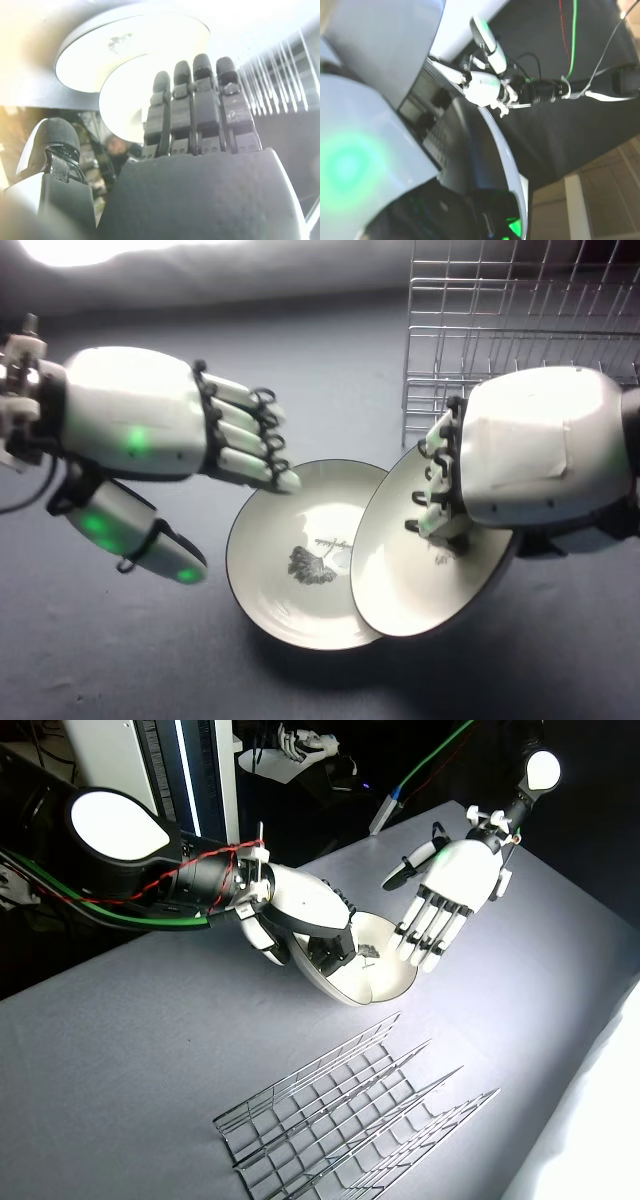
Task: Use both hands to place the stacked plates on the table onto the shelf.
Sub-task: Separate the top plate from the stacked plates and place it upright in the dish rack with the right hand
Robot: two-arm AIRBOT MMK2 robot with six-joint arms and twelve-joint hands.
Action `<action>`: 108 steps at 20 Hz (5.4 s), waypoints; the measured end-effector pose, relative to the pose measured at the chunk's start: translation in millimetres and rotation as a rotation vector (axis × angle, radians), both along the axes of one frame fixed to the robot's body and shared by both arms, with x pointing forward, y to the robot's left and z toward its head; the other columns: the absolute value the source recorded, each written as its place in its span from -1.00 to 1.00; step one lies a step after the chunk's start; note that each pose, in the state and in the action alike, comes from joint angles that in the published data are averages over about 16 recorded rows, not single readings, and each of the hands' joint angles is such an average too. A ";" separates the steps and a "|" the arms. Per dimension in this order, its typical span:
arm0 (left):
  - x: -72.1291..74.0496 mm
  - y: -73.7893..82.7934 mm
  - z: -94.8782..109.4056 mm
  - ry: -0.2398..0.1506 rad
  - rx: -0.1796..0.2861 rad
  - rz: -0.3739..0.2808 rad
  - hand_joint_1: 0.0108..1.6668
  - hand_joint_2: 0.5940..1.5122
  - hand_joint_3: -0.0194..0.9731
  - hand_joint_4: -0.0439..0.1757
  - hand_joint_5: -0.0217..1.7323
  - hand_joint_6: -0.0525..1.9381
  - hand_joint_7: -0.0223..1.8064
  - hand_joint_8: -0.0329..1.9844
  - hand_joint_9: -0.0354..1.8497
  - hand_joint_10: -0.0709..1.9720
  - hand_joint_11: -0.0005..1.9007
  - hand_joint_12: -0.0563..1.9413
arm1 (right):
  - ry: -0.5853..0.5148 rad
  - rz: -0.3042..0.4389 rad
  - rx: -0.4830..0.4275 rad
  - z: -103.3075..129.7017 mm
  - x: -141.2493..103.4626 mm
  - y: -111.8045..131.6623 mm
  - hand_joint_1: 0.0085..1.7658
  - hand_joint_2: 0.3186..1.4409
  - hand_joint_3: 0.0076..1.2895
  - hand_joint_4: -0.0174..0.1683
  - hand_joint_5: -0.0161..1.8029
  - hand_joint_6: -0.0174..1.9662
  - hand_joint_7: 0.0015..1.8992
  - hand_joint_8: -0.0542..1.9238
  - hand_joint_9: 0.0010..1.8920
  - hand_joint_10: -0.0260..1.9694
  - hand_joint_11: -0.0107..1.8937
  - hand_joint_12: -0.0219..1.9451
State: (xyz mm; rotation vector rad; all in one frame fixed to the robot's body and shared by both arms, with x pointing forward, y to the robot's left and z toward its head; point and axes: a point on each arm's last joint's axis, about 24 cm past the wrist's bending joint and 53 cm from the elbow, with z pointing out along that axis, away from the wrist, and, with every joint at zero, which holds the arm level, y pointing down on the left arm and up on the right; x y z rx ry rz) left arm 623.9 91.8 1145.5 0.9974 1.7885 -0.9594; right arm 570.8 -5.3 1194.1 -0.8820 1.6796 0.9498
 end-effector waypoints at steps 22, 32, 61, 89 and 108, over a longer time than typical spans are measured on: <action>31.4 102.8 21.4 -0.281 0.205 0.162 -1.00 0.23 -0.96 -0.62 -0.68 -0.95 -0.63 -0.95 -0.63 -0.91 -0.83 -0.76 | 0.373 -0.169 0.487 86.0 22.4 -9.0 0.52 0.23 -0.99 -0.89 -0.01 0.06 0.05 -0.06 0.00 0.21 -0.19 0.39; 32.2 112.3 15.8 -0.289 0.244 0.159 -1.00 0.22 -0.97 -0.61 -0.68 -0.95 -0.63 -0.95 -0.63 -0.91 -0.82 -0.76 | 0.546 -0.303 0.700 114.3 61.4 -36.4 0.54 0.25 -0.99 -0.89 -0.03 0.06 0.05 -0.05 -0.02 0.22 -0.21 0.41; 36.2 122.0 15.5 -0.288 0.254 0.169 -0.99 0.22 -0.97 -0.61 -0.70 -0.95 -0.65 -0.95 -0.65 -0.91 -0.83 -0.76 | 0.717 -0.438 0.978 155.1 112.5 -87.7 0.55 0.29 -0.99 -0.89 -0.02 0.04 0.07 -0.08 -0.01 0.20 -0.20 0.38; 29.8 113.0 14.5 -0.259 0.233 0.154 -0.99 0.22 -0.97 -0.61 -0.68 -0.95 -0.64 -0.95 -0.64 -0.91 -0.83 -0.76 | 0.617 -0.650 0.996 117.5 146.1 -195.9 0.55 0.29 -0.99 -0.89 -0.01 0.00 0.08 -0.09 0.01 0.21 -0.19 0.44; -10.0 54.2 11.9 0.003 0.049 -0.011 -0.99 0.25 -0.96 -0.62 -0.69 -0.95 -0.64 -0.95 -0.64 -0.91 -0.83 -0.76 | 0.516 -0.706 0.803 58.7 151.5 -217.1 0.54 0.30 -0.99 -0.89 -0.02 0.00 0.05 -0.05 0.01 0.22 -0.22 0.42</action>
